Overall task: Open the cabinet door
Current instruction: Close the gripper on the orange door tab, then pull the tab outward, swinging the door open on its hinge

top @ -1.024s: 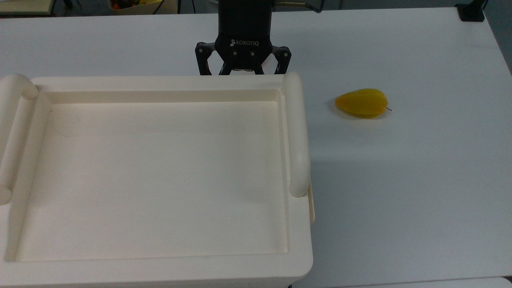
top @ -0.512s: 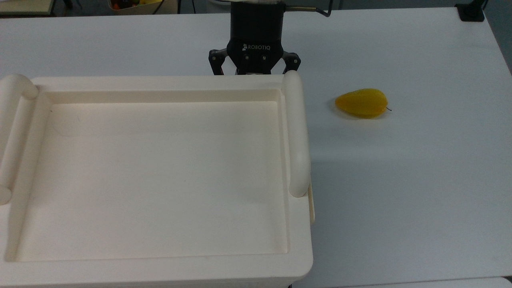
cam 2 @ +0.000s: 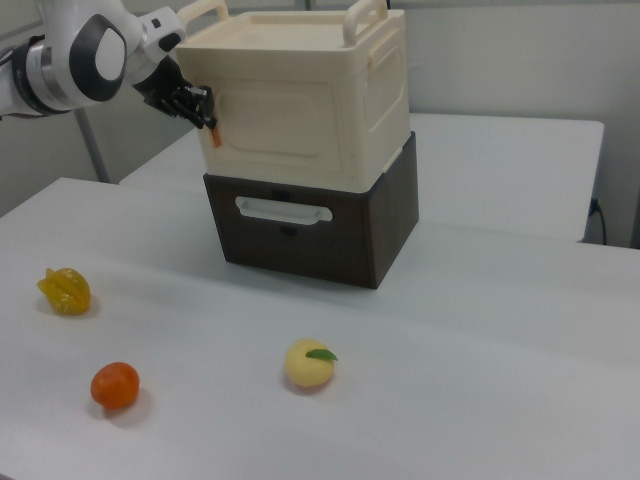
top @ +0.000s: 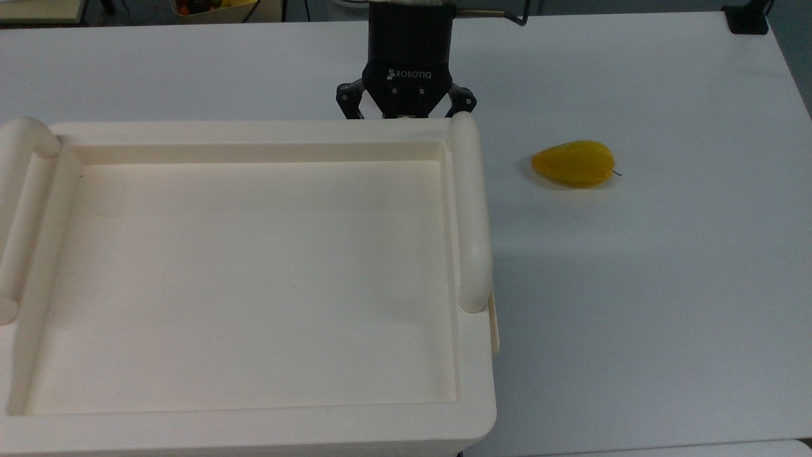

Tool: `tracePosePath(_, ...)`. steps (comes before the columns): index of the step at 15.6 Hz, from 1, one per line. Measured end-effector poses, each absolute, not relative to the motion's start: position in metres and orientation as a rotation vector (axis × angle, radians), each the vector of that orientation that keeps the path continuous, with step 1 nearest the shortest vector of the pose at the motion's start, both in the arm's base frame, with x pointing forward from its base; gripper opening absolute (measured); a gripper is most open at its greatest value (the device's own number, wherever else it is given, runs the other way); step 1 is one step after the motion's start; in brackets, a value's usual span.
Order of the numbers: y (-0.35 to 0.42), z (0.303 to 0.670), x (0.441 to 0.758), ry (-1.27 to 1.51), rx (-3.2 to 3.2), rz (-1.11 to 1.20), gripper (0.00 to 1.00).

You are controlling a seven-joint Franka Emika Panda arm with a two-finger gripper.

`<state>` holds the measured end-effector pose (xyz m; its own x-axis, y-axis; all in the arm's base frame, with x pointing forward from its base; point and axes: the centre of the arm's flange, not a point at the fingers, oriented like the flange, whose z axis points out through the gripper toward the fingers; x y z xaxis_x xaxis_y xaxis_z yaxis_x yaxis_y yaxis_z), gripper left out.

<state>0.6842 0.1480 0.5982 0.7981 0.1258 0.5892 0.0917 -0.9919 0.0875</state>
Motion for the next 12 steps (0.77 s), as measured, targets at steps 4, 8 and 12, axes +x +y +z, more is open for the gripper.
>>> tracePosePath(4, 0.1468, 0.5991, 0.6844, 0.17, 2.927, 0.968, 0.17)
tracePosePath(8, 0.1465, 0.5998, 0.6844, 0.164, 2.928, 0.97, 0.14)
tracePosePath(12, 0.1464, 0.5996, 0.6838, 0.163, 2.929, 0.968, 0.14)
